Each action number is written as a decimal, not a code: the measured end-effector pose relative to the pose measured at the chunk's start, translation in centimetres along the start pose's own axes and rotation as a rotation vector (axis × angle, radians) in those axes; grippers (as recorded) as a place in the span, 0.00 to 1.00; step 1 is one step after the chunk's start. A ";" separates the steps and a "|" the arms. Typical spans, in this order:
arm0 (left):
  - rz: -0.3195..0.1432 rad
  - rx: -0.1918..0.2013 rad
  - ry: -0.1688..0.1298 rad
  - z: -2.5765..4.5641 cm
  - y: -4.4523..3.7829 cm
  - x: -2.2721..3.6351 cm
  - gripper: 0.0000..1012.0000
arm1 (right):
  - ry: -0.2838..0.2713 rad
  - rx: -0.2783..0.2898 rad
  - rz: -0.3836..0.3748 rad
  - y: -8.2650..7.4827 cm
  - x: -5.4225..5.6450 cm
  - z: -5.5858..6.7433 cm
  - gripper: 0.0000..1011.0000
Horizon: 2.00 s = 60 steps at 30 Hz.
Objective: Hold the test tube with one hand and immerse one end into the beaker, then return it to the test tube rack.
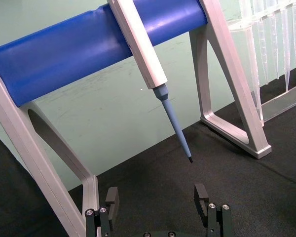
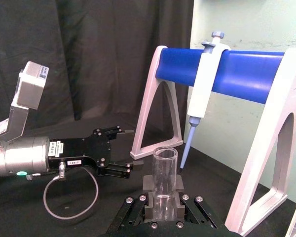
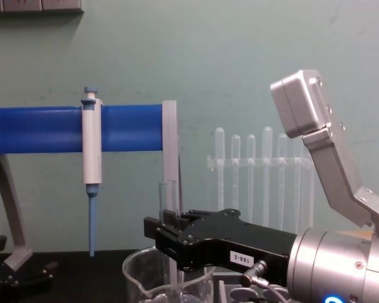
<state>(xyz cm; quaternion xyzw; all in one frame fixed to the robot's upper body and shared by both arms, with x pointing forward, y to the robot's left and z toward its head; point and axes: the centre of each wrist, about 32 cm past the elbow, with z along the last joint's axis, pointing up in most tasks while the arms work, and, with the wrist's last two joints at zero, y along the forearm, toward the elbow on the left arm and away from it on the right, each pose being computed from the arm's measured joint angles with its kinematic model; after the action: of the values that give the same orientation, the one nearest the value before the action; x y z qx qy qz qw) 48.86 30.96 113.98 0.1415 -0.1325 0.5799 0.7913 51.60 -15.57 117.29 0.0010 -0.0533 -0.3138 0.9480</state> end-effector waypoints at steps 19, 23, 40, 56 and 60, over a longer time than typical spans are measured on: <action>0.000 0.000 0.000 0.00 0.00 0.00 0.99 | 0.000 0.000 -0.001 0.0 0.0 0.0 0.22; 0.000 0.000 0.000 0.00 0.00 0.00 0.99 | 0.000 0.000 -0.001 0.0 0.0 0.0 0.22; 0.000 0.000 0.000 0.00 0.00 0.00 0.99 | 0.000 0.000 -0.001 0.0 0.0 0.0 0.22; 0.000 0.000 0.000 0.00 0.00 0.00 0.99 | 0.000 0.000 -0.001 0.0 0.0 0.0 0.22; 0.000 0.000 0.000 0.00 0.00 0.00 0.99 | 0.000 0.000 -0.001 0.0 0.0 0.0 0.22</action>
<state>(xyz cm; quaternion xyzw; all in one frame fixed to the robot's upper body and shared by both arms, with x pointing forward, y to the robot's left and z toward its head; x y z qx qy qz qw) 48.86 30.96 113.98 0.1415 -0.1325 0.5799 0.7913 51.60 -15.57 117.29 0.0009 -0.0531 -0.3144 0.9478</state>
